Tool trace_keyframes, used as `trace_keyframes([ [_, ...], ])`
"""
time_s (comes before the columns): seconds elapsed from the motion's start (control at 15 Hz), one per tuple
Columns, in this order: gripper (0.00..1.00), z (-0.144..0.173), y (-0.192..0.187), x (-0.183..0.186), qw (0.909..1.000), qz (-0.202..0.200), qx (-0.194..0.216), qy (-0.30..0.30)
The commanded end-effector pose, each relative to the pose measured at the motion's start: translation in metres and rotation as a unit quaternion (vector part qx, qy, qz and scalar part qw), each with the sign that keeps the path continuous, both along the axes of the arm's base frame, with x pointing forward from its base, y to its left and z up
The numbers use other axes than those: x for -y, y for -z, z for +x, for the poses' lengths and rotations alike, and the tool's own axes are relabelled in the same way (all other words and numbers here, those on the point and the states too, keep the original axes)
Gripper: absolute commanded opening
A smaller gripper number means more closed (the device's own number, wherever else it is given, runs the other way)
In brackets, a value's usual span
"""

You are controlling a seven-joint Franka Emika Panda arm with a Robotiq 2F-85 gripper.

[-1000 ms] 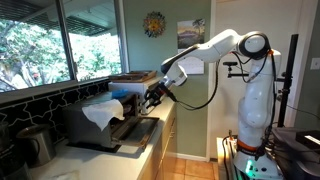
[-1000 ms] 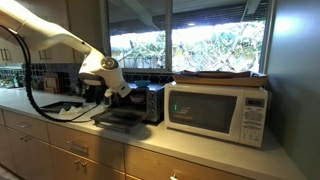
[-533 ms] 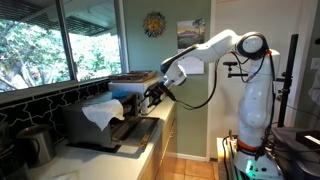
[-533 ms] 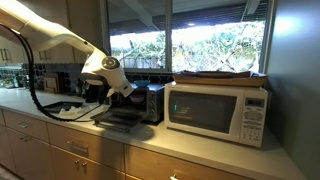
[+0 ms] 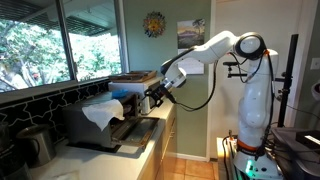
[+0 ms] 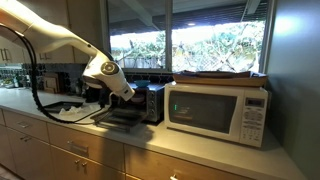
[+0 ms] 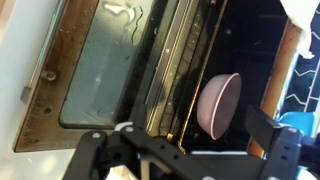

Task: Remove the purple bowl from the toaster oven and place the bowl on top of the oven

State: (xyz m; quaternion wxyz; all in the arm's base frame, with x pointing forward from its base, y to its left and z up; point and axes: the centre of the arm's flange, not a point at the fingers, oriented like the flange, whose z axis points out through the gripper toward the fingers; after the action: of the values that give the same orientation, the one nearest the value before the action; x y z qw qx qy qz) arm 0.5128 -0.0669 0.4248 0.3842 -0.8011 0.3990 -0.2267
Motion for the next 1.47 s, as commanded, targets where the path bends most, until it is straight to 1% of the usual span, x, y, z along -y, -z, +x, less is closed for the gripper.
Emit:
trace_keyframes([
  [0.0,1.00,0.001,-0.001,0.000,1.0000,0.000,0.001,0.000],
  [0.07,1.00,0.001,-0.002,0.000,1.0000,0.000,0.002,0.000],
  [0.2,1.00,0.016,-0.001,0.001,0.9995,0.001,-0.013,0.027],
  [0.27,1.00,0.018,-0.003,0.000,0.9994,0.002,-0.017,0.029],
  [0.33,1.00,0.021,-0.005,-0.003,0.9996,0.000,-0.024,0.017],
  [0.4,1.00,0.009,-0.003,0.000,0.9999,0.001,-0.008,0.015],
  [0.6,1.00,0.016,-0.003,-0.005,0.9998,-0.001,-0.016,0.013],
  [1.27,1.00,0.016,-0.002,-0.005,0.9998,-0.001,-0.016,0.013],
  [1.4,1.00,0.014,0.000,-0.012,0.9983,-0.010,-0.041,0.041],
])
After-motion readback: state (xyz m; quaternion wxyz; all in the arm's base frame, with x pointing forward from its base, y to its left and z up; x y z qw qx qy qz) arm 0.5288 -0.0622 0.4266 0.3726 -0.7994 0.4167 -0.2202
